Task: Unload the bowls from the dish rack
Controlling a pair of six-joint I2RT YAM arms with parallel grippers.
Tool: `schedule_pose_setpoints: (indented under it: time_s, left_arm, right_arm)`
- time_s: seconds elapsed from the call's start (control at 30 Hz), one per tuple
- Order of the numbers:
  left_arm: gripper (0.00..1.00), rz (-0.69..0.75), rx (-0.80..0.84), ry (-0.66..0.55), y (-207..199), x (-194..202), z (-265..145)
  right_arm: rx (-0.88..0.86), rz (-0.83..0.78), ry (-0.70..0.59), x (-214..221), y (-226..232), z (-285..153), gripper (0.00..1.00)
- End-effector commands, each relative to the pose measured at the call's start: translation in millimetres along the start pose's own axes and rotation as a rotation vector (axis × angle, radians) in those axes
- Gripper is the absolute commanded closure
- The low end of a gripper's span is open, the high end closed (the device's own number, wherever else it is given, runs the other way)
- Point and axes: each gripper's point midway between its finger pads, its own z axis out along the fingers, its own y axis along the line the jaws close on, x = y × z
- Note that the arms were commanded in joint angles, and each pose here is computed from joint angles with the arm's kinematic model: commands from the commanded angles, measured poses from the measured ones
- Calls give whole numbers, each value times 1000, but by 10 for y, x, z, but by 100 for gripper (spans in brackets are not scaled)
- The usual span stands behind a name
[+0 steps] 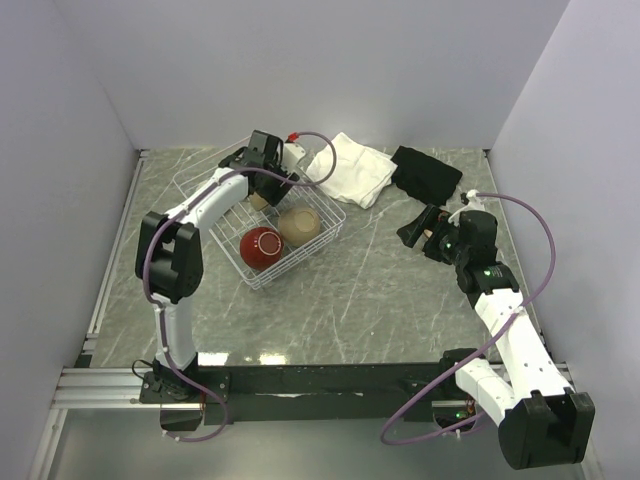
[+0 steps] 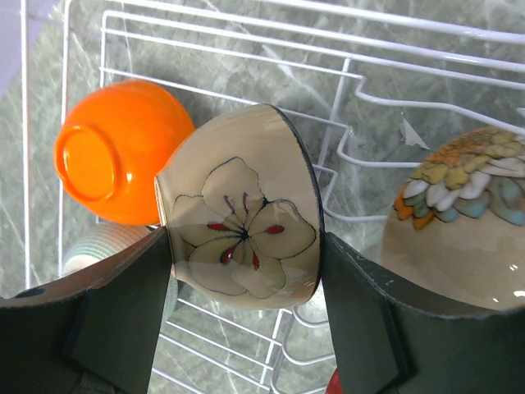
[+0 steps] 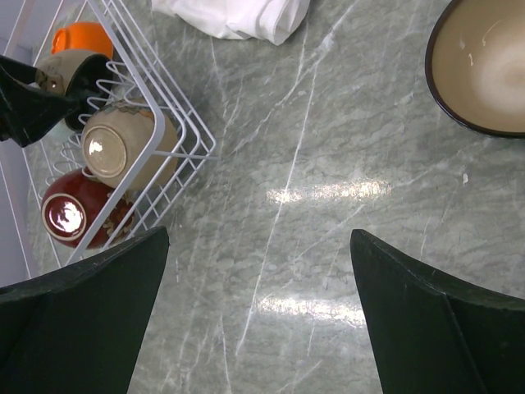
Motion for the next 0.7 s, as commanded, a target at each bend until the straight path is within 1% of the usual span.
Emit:
schedule_pose_setpoints:
  time_s: [0.0,0.07,0.1,0.17,0.2,0.3,0.37,0.47,0.67]
  left_arm:
    - [46,-76,-76,-69,229,-260,-136]
    - [52,-106,-115,-88,347,-311,-198]
    - [57,-115,-134,-92,398,-325,-229]
    - [63,-146,-170,-117,524,-374,-315]
    - [70,-156,-190,-124,569,-390,-355]
    - [76,-195,-228,-159,692,-442,-467]
    - [78,-228,-258,-183,783,-467,-553]
    - [83,-286,-283,-221,902,-507,-679]
    - [90,-427,-265,-324,1055,-605,-973]
  right_arm:
    - [-27,-9,-24,-55,66,-2,0]
    - [-30,-14,-29,-72,77,-8,0]
    - [-35,-15,-31,-80,90,-13,0]
    - [-48,-24,-35,-104,122,-18,0]
    - [-60,-27,-29,-97,145,-19,0]
    - [-90,-34,-30,-112,202,-18,0]
    - [-108,-36,-31,-123,245,-12,0]
    - [-147,-49,-33,-159,350,-23,0]
    - [-214,-77,-25,-201,555,-3,0]
